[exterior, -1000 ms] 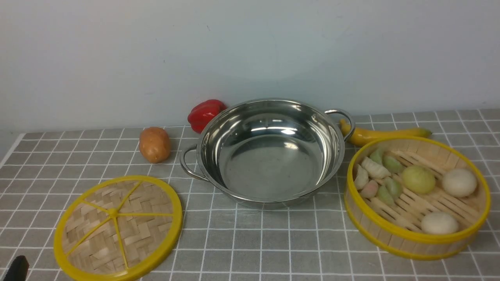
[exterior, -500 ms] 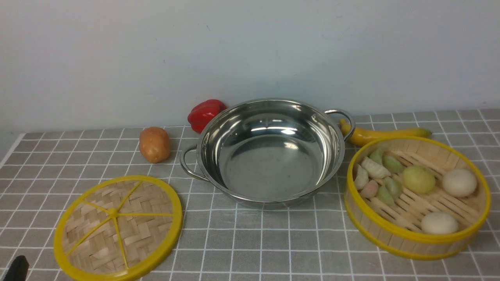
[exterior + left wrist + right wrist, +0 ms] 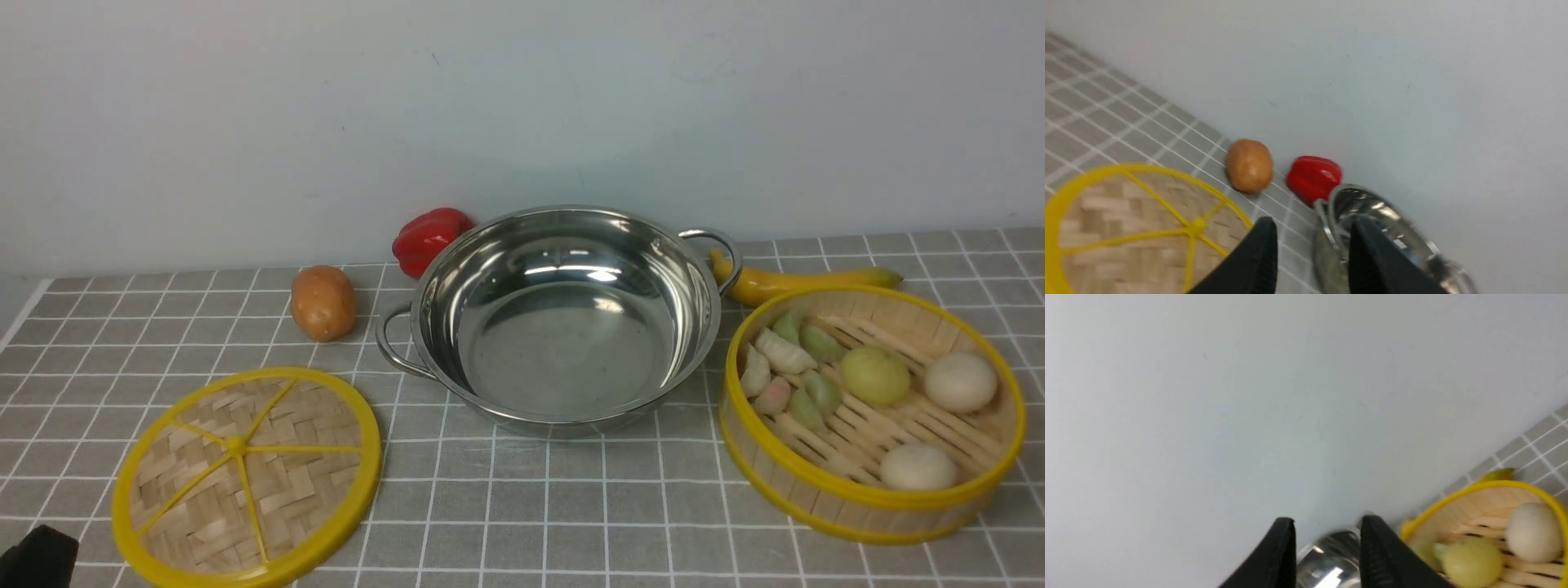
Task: Place the steamer in the pot on the grey tablecloth, and put the lid on the steamer.
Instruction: 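Reach for and grasp the rim of the bamboo steamer holding the buns with the right gripper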
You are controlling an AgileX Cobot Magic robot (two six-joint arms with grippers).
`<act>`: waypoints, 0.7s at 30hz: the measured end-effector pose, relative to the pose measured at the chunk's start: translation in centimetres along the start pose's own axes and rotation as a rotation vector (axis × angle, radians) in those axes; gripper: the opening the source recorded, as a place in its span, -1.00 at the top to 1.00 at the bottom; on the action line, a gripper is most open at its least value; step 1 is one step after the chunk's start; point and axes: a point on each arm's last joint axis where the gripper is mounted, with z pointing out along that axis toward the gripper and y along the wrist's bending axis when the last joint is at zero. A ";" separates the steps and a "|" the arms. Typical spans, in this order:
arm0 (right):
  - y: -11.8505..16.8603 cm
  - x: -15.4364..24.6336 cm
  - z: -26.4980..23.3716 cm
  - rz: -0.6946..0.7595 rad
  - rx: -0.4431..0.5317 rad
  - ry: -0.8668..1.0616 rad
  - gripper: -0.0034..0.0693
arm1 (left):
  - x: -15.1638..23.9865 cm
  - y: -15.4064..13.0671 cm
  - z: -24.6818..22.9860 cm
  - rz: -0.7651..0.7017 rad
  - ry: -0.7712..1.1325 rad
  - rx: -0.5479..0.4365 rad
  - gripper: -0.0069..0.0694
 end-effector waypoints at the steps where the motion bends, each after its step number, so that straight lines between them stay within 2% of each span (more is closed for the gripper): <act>1: 0.1 -0.2 0.0 0.054 -0.009 -0.020 0.24 | 0.0 0.0 0.0 -0.072 0.002 0.005 0.18; 5: 0.2 -0.8 0.0 0.174 -0.034 -0.083 0.24 | 0.0 -0.1 0.0 -0.145 -0.001 0.013 0.18; 10: 0.3 -1.0 -0.1 0.203 -0.045 -0.110 0.24 | -0.6 -0.3 0.0 -0.161 -0.067 0.039 0.18; 13: 1.0 -1.9 -0.2 0.213 -0.093 -0.176 0.24 | -1.4 -0.5 -0.1 -0.216 -0.154 0.076 0.18; 15: 3.7 -4.1 -0.8 0.098 -0.245 -0.333 0.24 | -3.2 -1.1 -0.7 -0.228 -0.346 0.160 0.18; 17: 6.4 -5.7 -1.4 -0.065 -0.356 -0.421 0.24 | -5.1 -2.4 -1.6 -0.104 -0.509 0.243 0.18; 19: 10.1 -7.2 -1.7 -0.310 -0.415 -0.490 0.24 | -6.9 -4.6 -2.4 0.099 -0.599 0.289 0.18; 20: 11.5 -7.7 -1.4 -0.408 -0.404 -0.472 0.24 | -7.6 -5.7 -2.5 0.198 -0.599 0.285 0.18; 21: 11.5 -7.7 -1.3 -0.408 -0.403 -0.473 0.24 | -7.7 -5.9 -2.5 0.216 -0.594 0.282 0.18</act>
